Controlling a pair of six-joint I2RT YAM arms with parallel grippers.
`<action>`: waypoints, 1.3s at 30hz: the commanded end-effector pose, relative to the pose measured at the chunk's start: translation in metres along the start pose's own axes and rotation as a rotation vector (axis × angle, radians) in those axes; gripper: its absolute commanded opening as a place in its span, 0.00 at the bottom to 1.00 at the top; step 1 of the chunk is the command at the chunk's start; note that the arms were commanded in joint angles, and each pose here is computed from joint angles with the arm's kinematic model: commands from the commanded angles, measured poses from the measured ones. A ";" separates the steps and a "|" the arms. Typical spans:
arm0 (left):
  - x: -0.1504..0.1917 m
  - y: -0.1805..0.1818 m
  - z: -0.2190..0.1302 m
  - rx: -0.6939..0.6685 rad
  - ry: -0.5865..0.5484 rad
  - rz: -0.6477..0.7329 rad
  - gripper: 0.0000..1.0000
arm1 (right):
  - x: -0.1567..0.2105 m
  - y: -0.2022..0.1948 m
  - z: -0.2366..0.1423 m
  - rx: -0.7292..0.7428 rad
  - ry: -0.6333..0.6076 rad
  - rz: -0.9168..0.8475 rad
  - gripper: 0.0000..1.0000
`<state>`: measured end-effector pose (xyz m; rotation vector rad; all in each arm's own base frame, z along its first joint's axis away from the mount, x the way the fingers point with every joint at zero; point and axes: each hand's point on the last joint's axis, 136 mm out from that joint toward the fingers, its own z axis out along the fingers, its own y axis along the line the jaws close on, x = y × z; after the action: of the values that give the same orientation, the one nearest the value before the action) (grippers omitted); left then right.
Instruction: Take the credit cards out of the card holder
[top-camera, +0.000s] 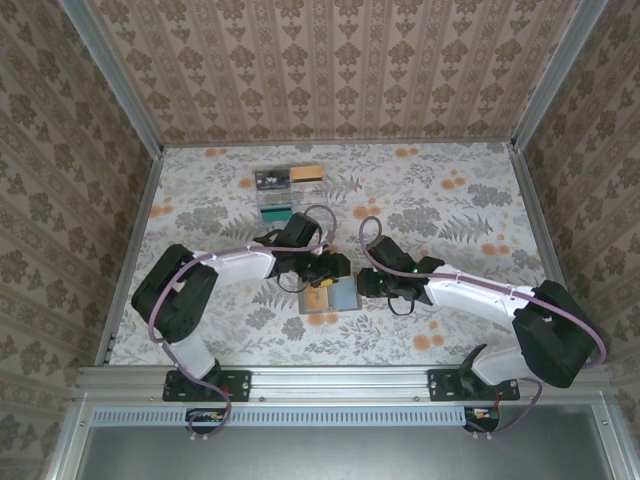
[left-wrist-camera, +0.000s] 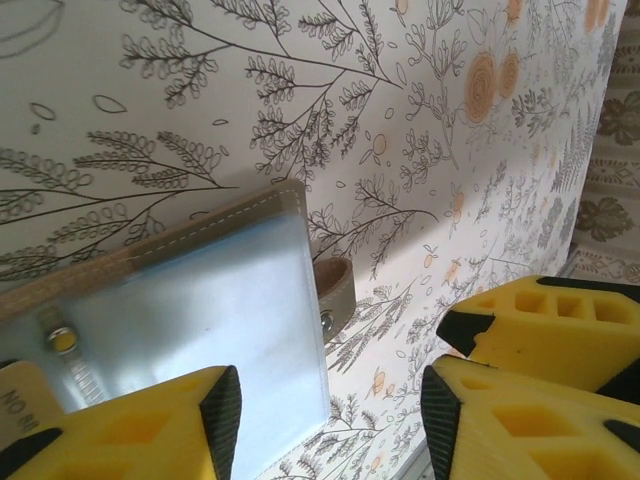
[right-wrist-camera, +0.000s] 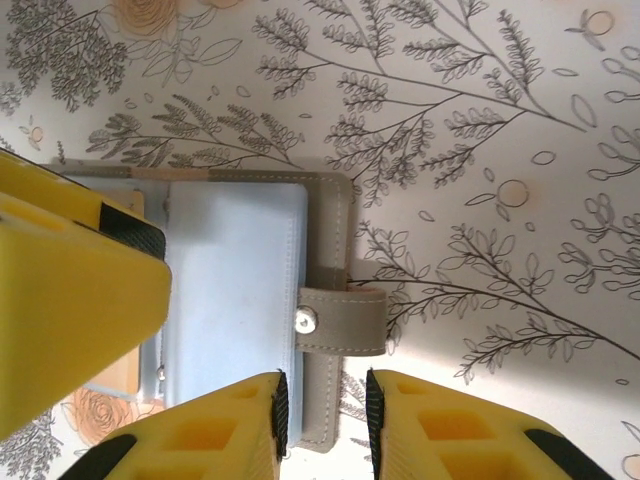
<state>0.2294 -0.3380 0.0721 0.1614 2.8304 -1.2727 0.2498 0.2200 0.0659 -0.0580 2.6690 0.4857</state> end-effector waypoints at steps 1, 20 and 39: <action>-0.001 0.007 -0.023 -0.048 -0.054 0.014 0.50 | -0.001 0.018 -0.003 -0.080 0.022 -0.014 0.30; 0.034 0.090 -0.052 -0.251 -0.095 -0.108 0.00 | 0.002 0.088 0.036 -0.377 0.191 0.028 0.19; 0.046 0.104 -0.038 -0.276 -0.026 -0.137 0.00 | 0.015 0.081 0.066 -0.355 0.262 0.086 0.24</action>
<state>0.2061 -0.2419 0.0281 -0.0582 2.9468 -0.9099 0.2477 0.3109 0.0279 -0.1251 2.8200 0.9936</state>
